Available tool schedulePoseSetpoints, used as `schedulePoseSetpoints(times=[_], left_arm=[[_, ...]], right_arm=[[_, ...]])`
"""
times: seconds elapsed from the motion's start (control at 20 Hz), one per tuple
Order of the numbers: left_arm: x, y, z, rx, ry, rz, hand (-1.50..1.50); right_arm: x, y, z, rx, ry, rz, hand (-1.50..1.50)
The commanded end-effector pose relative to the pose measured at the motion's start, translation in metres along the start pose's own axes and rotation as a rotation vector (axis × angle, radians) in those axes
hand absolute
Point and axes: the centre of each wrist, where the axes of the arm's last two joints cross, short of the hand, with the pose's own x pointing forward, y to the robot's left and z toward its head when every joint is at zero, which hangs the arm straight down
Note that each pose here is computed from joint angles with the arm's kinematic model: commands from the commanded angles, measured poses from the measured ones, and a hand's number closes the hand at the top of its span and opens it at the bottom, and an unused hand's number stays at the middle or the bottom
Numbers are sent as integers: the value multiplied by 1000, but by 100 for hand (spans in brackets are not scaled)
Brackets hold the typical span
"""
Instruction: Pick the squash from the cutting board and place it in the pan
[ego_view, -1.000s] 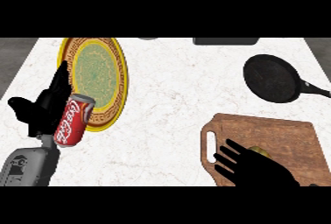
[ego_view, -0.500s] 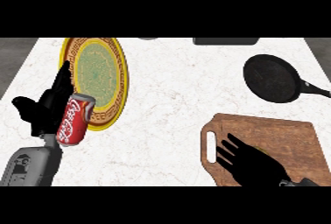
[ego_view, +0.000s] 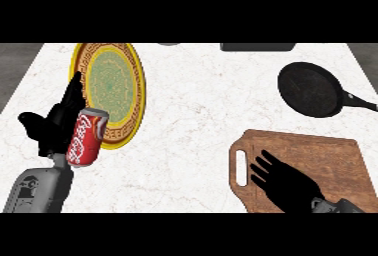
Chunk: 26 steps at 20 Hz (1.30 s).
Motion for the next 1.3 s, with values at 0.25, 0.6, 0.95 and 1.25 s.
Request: schedulePoseSetpoints(times=[0.25, 0.6, 0.95, 1.25], left_arm=[[9, 21, -3, 3, 4, 6, 0], [17, 5, 12, -9, -8, -2, 0], [8, 11, 9, -14, -11, 5, 0], [-3, 21, 12, 65, 15, -6, 0]], right_arm=[[-14, 22, -9, 71, 16, 6, -150], [-1, 36, -22, 66, -123, 82, 150], [-4, 30, -23, 28, -133, 71, 150], [-4, 5, -41, -193, 138, -698, 150]])
